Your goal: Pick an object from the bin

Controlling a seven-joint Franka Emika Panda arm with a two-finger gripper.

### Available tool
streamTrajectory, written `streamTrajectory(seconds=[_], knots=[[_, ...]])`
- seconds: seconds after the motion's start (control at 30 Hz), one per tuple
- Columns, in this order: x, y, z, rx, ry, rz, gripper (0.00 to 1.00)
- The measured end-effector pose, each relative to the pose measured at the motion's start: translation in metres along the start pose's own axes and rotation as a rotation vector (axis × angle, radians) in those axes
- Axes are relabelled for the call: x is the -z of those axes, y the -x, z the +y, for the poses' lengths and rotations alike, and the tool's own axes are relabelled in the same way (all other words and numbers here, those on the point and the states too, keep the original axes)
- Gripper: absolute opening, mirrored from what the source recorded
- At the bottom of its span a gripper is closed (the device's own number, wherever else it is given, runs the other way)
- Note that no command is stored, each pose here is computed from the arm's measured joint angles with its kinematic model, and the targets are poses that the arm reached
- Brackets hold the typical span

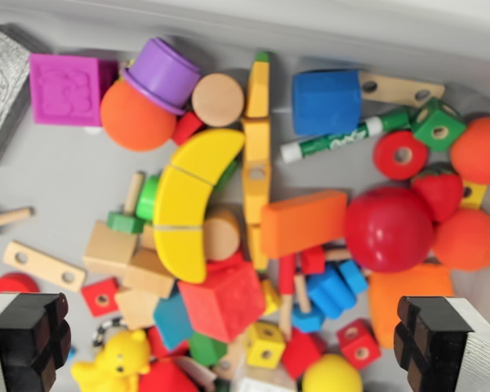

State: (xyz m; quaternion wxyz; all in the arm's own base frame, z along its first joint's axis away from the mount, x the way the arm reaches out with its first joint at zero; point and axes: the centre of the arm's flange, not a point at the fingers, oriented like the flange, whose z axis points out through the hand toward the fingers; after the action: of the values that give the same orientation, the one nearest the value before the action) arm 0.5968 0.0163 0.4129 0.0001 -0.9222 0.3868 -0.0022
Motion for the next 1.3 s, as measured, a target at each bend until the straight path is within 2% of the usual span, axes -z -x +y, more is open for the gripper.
streamTrajectory(seconds=[0.53, 0.7, 0.93, 1.3], knots=[[0.0, 0.0, 0.0, 0.002, 0.0002, -0.0002, 1.0], [-0.001, 0.0, 0.0, 0.009, 0.0015, -0.0016, 1.0], [-0.005, 0.002, -0.003, 0.029, 0.002, -0.0032, 1.0], [-0.014, 0.004, -0.008, 0.079, 0.0005, -0.0046, 1.0]])
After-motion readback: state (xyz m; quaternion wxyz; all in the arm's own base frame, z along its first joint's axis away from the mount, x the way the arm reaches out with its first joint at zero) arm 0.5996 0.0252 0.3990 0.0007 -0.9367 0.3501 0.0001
